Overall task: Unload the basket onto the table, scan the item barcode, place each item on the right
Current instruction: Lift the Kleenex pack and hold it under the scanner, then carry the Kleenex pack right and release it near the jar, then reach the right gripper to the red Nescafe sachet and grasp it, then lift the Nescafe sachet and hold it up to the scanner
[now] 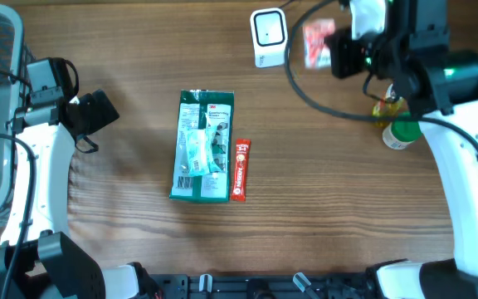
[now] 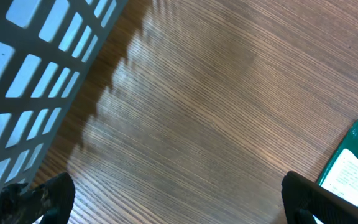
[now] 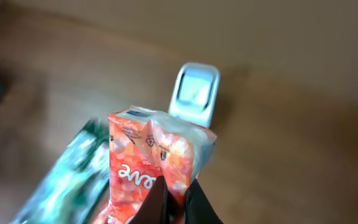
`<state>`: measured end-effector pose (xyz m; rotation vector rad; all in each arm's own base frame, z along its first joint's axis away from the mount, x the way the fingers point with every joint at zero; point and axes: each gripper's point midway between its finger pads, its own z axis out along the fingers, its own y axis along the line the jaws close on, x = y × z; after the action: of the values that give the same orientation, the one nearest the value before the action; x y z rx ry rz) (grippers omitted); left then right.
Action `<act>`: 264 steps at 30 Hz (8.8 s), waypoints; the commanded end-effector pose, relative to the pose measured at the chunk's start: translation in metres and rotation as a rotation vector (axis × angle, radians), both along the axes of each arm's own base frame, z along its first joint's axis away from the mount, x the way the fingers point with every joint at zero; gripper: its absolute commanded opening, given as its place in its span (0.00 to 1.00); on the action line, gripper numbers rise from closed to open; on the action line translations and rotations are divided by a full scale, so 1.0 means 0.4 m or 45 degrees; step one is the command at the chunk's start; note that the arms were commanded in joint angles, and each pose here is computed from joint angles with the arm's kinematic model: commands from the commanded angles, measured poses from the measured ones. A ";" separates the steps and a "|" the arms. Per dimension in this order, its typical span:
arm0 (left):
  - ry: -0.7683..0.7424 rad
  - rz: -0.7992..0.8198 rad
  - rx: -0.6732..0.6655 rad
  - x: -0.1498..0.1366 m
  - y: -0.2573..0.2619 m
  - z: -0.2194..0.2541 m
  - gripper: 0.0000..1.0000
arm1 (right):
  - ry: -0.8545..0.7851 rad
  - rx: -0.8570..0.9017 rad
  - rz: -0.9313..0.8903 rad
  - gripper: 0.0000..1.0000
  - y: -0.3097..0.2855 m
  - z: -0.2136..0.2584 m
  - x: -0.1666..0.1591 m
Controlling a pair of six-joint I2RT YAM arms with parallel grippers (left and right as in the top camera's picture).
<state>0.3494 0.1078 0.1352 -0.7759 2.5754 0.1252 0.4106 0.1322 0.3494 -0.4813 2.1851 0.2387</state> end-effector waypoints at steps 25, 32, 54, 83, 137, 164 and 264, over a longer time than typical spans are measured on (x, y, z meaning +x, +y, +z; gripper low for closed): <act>-0.019 -0.007 0.015 0.005 0.007 0.015 1.00 | -0.380 -1.251 -0.079 0.04 0.154 -0.519 0.479; -0.019 -0.007 0.015 0.005 0.007 0.015 1.00 | -0.365 -1.255 -0.084 0.04 0.156 -0.576 0.488; -0.019 -0.007 0.015 0.005 0.007 0.015 1.00 | 0.856 -0.389 -0.104 0.04 -0.088 -0.449 -0.125; -0.019 -0.007 0.015 0.005 0.007 0.015 1.00 | 1.019 -0.026 -0.431 0.32 -0.099 -0.859 -0.204; -0.019 -0.007 0.015 0.005 0.007 0.015 1.00 | 0.801 -0.308 -0.746 0.32 0.295 -0.873 -0.345; -0.019 -0.007 0.015 0.005 0.007 0.015 1.00 | 0.799 -0.576 -0.092 0.11 0.192 -0.897 -0.254; -0.019 -0.007 0.015 0.005 0.007 0.015 1.00 | -0.041 1.006 1.178 0.04 0.194 0.257 -0.603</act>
<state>0.3494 0.1078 0.1352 -0.7764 2.5753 0.1251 0.1223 0.2052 0.4563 -1.2122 1.3687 1.5902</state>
